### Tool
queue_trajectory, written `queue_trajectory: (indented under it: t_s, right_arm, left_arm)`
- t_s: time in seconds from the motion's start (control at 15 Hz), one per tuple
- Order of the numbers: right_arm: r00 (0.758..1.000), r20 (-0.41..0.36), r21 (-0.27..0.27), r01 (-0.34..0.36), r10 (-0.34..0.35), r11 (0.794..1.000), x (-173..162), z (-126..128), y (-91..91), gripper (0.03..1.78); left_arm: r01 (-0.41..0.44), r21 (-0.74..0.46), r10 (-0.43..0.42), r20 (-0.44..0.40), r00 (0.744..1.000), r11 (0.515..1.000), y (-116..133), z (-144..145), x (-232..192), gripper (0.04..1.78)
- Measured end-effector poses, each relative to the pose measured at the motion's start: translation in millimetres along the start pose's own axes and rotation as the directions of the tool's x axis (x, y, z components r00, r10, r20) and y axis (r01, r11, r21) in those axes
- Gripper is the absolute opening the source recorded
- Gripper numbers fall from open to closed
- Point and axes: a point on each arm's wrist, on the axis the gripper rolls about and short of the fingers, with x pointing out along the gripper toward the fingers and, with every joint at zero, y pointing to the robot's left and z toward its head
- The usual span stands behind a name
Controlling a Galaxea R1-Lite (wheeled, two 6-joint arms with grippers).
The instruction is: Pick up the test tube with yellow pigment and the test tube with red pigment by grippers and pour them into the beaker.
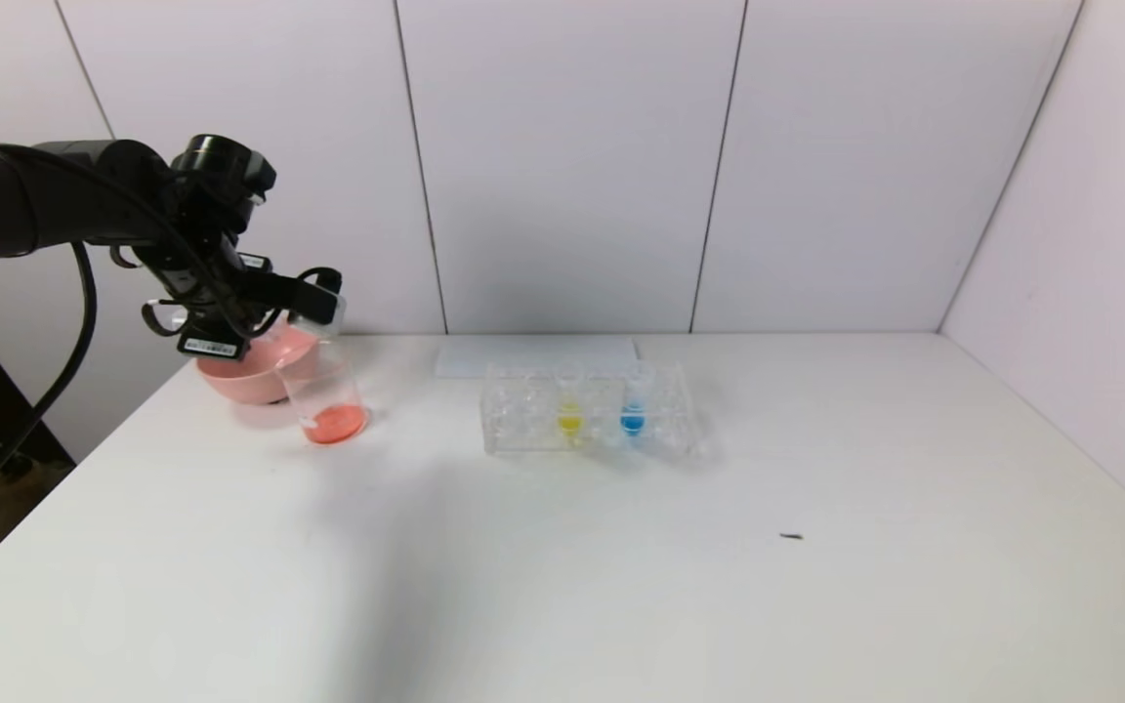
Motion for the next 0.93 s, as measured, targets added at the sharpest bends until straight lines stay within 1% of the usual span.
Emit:
queue_trajectory:
  t_s: [0.53, 0.8, 0.93]
  right_arm:
    - [1.000, 0.000, 0.000, 0.001, -0.001, 1.000, 0.0, 0.0, 0.0, 1.70]
    - [1.000, 0.000, 0.000, 0.001, -0.001, 1.000, 0.0, 0.0, 0.0, 1.70]
    - [1.000, 0.000, 0.000, 0.001, -0.001, 1.000, 0.0, 0.0, 0.0, 1.70]
  left_arm:
    - [-0.006, -0.025, 0.007, 0.015, 1.000, 1.000, 0.0, -6.6, -11.6, 0.46]
    - [-0.018, -0.123, 0.026, 0.069, 0.997, 0.992, 1.5, -17.7, -19.9, 0.46]
    - [-0.018, -0.201, 0.037, 0.091, 0.995, 0.979, 1.8, -27.3, -25.2, 0.46]
